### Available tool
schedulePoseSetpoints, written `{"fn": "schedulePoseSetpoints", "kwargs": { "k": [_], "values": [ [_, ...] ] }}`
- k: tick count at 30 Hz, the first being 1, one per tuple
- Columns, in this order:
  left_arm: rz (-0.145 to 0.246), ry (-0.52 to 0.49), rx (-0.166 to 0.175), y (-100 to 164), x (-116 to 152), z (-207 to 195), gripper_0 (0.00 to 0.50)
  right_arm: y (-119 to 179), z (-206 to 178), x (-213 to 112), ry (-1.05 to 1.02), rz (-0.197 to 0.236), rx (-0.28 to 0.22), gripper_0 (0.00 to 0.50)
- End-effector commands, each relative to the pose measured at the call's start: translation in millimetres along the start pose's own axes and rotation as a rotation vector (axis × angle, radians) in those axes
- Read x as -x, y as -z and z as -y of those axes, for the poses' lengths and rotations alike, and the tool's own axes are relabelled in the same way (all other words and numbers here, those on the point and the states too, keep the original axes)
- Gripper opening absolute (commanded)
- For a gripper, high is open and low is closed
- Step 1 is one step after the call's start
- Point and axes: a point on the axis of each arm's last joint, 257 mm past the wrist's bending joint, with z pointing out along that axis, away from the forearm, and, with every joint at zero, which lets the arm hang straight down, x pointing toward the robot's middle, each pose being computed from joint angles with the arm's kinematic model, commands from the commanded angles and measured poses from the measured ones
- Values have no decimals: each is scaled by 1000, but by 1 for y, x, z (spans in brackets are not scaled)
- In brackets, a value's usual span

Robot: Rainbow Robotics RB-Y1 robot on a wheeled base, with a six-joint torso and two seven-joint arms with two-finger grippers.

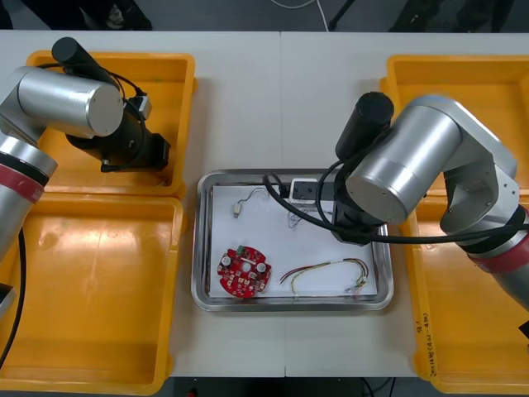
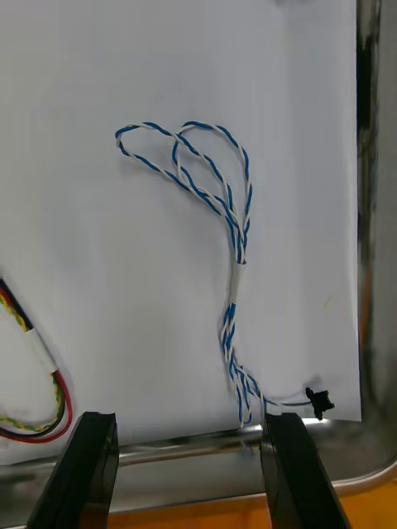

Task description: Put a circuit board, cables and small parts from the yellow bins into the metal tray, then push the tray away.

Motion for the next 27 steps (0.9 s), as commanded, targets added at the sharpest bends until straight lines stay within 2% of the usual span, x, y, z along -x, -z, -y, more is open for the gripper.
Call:
{"fn": "schedulePoseSetpoints", "kwargs": {
  "k": [1, 4, 8, 11, 16, 20, 24, 27],
  "values": [
    [33, -38, 3, 12, 11, -22, 0, 48, 20, 17, -149, 76, -55, 500],
    [43, -22, -3, 17, 16, -26, 0, 64, 23, 14, -221, 64, -73, 500],
    [49, -9, -7, 23, 20, -31, 0, 91, 41, 27, -327, 139, -131, 500],
    [52, -8, 2, 27, 22, -38, 0, 109, 54, 28, -409, 189, -159, 500],
    [62, -6, 15, 31, 25, -49, 0, 130, 72, 15, -565, 233, -182, 500],
    [73, -5, 29, 37, 29, -59, 0, 137, 80, -6, -678, 231, -181, 500],
    [90, -3, 47, 47, 36, -74, 0, 141, 84, -32, -837, 237, -149, 500],
    [95, -4, 60, 50, 37, -82, 0, 144, 87, -50, -900, 227, -150, 500]
  ]
}}
